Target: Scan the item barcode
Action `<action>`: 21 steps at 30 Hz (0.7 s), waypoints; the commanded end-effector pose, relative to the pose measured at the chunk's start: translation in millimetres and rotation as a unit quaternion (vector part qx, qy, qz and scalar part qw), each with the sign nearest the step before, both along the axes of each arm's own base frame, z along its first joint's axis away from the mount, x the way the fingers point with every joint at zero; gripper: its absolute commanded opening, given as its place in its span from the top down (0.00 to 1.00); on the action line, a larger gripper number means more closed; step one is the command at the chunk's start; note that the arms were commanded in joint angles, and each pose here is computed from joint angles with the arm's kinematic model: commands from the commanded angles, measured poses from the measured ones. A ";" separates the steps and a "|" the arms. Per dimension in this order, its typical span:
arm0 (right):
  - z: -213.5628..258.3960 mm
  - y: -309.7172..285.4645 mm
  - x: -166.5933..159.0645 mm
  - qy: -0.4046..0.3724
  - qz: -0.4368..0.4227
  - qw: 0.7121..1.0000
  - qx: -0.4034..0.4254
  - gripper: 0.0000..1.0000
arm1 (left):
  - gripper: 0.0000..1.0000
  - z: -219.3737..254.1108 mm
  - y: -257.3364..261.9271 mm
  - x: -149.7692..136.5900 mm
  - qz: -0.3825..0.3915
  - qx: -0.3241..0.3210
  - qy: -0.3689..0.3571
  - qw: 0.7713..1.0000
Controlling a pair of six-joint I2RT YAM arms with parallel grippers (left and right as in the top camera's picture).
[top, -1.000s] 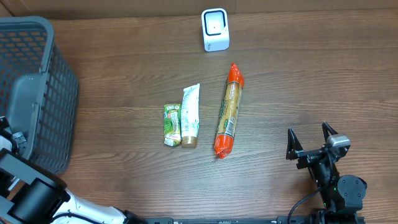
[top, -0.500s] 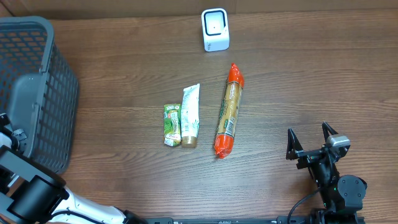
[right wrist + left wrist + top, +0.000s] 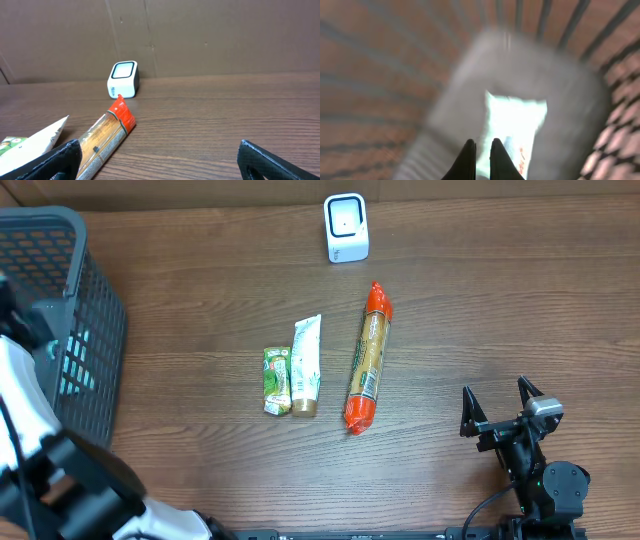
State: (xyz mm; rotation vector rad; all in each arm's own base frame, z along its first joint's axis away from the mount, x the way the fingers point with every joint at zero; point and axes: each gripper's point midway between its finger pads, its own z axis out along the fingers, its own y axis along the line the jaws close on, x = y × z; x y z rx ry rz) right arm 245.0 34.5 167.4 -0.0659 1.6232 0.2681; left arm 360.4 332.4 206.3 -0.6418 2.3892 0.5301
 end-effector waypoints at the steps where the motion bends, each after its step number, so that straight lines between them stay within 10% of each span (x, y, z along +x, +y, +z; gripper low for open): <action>1: -2.0 -1.3 0.3 -0.002 -0.004 1.000 -0.001 0.00 | 0.96 113.8 -14.4 -2.3 0.022 0.054 -0.123 0.991; 8: -2.0 -1.3 0.3 -0.002 -0.004 1.000 -0.001 0.00 | 0.96 195.9 -44.2 -27.1 0.025 0.094 -0.211 0.972; 13: -2.0 -1.3 0.3 -0.002 -0.004 1.000 -0.001 0.00 | 0.27 179.6 -32.7 -23.9 0.022 0.095 -0.184 0.978; 21: -2.0 -1.3 0.3 -0.002 -0.004 1.000 -0.001 0.00 | 0.11 70.4 -14.6 13.6 -0.063 -0.012 -0.096 0.993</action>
